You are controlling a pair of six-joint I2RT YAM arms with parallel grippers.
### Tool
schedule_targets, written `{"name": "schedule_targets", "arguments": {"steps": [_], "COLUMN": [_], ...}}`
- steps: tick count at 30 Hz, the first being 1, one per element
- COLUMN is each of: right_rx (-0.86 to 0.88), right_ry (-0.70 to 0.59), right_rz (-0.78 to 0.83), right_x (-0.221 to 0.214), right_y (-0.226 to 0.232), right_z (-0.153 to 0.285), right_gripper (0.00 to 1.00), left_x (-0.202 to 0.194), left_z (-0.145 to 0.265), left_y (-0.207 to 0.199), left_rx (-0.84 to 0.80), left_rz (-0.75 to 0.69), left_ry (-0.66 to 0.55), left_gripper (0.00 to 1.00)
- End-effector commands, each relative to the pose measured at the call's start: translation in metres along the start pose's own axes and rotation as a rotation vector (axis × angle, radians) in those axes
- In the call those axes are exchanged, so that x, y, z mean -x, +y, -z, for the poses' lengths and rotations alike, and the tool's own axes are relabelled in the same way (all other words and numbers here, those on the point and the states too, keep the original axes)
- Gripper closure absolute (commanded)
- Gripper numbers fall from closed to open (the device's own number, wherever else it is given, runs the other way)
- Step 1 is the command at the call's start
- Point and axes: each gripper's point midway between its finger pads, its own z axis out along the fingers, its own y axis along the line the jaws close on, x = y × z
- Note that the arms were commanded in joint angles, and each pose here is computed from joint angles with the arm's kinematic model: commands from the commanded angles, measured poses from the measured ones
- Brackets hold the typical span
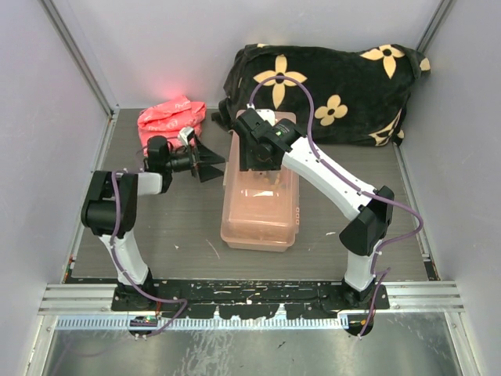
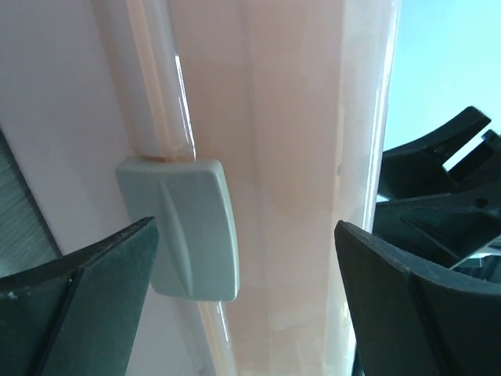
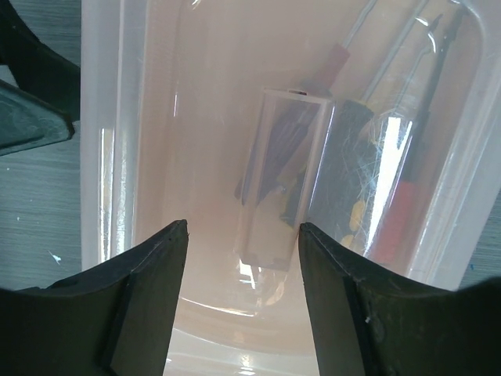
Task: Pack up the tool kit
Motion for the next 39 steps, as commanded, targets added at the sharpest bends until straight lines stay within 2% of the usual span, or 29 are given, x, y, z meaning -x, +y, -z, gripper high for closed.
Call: {"name": "schedule_targets", "arguments": {"steps": [1, 4, 7, 14, 17, 28, 39], "right_rx": [0.048, 0.08, 0.125, 0.188, 0.182, 0.133, 0.143], "right_ry": [0.078, 0.013, -0.069, -0.202, -0.205, -0.227, -0.211], "right_rz": [-0.014, -0.033, -0.044, -0.062, -0.083, -0.187, -0.206], "right_x": [-0.018, -0.002, 0.02, 0.055, 0.054, 0.032, 0.019], "right_y": [0.015, 0.02, 0.024, 0.016, -0.003, -0.084, -0.09], "right_z": [-0.004, 0.004, 0.019, 0.067, 0.077, 0.099, 0.095], "right_gripper": [0.35, 0.32, 0.28, 0.13, 0.01, 0.0, 0.0], "left_x": [0.002, -0.012, -0.025, -0.051, -0.057, -0.062, -0.068], "left_z": [0.031, 0.051, 0.068, 0.086, 0.089, 0.086, 0.086], "left_y": [-0.033, -0.027, -0.03, -0.035, -0.033, -0.058, -0.061], "left_rx": [0.067, 0.239, 0.32, 0.362, 0.371, 0.307, 0.284], "left_rz": [-0.19, -0.314, -0.361, -0.359, -0.35, -0.347, -0.351], "left_ry": [0.053, 0.129, 0.19, 0.252, 0.266, 0.242, 0.246], "left_gripper": [0.02, 0.02, 0.02, 0.02, 0.02, 0.02, 0.02]}}
